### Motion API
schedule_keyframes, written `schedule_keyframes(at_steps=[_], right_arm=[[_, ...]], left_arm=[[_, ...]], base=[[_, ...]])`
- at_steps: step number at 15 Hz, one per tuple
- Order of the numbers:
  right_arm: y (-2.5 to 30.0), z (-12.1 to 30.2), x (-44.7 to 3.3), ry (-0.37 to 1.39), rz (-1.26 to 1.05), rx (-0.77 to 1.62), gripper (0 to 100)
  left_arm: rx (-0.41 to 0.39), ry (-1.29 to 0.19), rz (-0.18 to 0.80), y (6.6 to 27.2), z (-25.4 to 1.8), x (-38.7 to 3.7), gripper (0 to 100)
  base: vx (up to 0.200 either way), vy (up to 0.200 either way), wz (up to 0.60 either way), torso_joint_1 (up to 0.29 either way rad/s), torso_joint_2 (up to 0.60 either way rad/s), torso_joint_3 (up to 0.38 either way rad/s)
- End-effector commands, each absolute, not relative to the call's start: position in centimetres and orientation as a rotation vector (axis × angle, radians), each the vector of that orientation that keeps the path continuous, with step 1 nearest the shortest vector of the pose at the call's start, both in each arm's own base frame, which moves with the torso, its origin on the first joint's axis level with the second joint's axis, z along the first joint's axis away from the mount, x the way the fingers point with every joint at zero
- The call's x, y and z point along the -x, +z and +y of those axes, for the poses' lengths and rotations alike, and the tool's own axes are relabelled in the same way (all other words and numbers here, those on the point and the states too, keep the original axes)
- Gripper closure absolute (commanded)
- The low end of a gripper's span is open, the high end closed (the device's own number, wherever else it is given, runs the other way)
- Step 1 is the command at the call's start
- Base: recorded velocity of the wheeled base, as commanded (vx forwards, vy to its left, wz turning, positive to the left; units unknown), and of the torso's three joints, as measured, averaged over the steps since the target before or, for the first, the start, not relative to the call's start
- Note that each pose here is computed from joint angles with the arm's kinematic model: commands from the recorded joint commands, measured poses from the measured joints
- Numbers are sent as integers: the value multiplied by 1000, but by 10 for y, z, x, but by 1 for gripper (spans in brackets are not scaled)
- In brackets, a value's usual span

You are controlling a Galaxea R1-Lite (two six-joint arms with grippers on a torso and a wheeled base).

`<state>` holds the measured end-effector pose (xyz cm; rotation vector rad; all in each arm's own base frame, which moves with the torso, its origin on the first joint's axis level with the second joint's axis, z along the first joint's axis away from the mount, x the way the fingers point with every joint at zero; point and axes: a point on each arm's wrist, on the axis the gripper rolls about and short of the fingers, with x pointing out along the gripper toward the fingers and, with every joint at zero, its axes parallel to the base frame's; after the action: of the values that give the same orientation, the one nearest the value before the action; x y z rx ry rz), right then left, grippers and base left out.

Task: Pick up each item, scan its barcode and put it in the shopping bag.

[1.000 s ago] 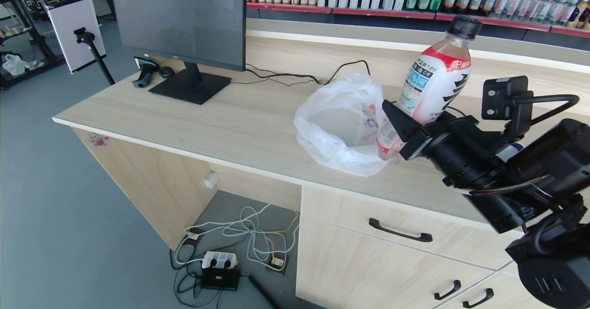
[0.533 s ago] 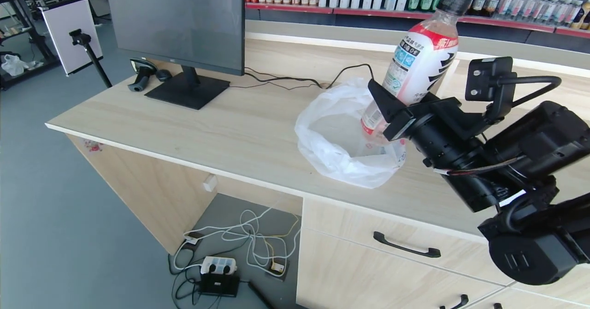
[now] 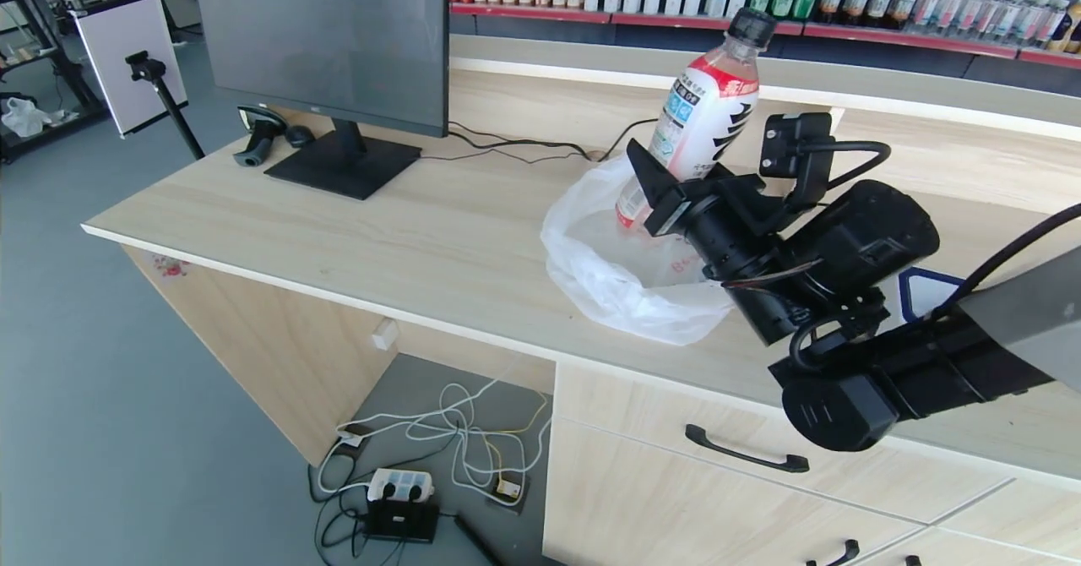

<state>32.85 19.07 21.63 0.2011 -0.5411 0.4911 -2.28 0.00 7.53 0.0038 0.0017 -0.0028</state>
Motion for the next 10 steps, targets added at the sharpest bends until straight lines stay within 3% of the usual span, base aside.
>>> schedule_keyframes(at_steps=[1,10], right_arm=[[202,198,-343,492,-523,-188,100],[202,216,-393,470,-495,-121,100]], left_arm=[[-5,-3,2,75,0,23,0],[-5,-3,-3,76,0,23,0]], base=[[0,0,0,0,0,0],[0,0,0,0,0,0]])
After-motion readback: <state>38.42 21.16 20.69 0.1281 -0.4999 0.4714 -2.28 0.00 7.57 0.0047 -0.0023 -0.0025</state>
